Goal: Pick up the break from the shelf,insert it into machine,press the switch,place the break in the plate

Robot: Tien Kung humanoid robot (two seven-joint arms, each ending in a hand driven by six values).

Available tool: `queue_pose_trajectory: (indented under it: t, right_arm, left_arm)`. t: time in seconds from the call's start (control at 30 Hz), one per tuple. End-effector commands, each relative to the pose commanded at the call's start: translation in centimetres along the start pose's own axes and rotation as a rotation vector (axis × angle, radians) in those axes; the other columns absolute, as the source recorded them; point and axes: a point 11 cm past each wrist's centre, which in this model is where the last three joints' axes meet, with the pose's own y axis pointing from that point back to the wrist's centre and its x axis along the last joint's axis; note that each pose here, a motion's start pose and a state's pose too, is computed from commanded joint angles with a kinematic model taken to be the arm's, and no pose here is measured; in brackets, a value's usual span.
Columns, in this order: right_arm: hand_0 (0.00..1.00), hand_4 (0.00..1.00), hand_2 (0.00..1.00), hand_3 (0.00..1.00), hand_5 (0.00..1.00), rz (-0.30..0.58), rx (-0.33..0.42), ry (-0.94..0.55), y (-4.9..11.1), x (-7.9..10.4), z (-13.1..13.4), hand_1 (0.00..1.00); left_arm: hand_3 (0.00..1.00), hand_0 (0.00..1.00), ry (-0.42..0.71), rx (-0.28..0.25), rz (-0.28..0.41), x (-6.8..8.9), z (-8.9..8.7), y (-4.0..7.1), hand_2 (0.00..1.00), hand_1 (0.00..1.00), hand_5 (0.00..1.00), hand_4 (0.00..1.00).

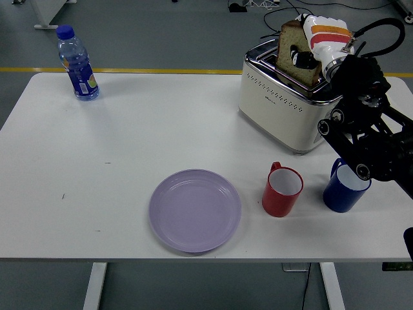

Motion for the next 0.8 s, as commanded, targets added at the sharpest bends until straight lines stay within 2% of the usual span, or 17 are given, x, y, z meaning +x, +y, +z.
queue_pose_trajectory:
  t: [0.4,0.63,0.7,0.73,0.8]
  right_arm:
    - [0.947,0.783,0.998,0.998,0.200,0.031,-0.013,-0.022,0.0,0.7,0.6,0.888]
    - [0.949,0.782,0.998,0.998,0.200,0.066,-0.024,-0.054,0.3,1.9,1.7,0.890]
    - [0.949,0.782,0.998,0.998,0.200,0.106,-0.043,-0.115,0.8,2.8,3.0,0.890]
    - [0.818,0.755,0.899,0.992,0.256,0.122,-0.049,-0.147,1.0,3.2,3.4,0.771]
    - [0.818,0.755,0.899,0.992,0.256,0.159,-0.068,-0.229,1.5,3.9,4.7,0.771]
  left_arm:
    - [0.598,0.652,0.004,-0.003,0.000,0.0,0.0,0.0,0.596,0.599,0.933,0.331]
    - [0.599,0.652,0.003,-0.003,0.000,0.0,0.0,0.0,0.596,0.599,0.934,0.331]
    - [0.599,0.652,0.006,-0.003,-0.001,0.0,0.0,0.0,0.596,0.599,0.934,0.331]
    - [0.598,0.652,0.007,-0.003,-0.001,0.0,0.0,0.0,0.595,0.601,0.935,0.331]
    - [0.598,0.652,0.011,-0.003,-0.001,0.0,0.0,0.0,0.595,0.601,0.935,0.331]
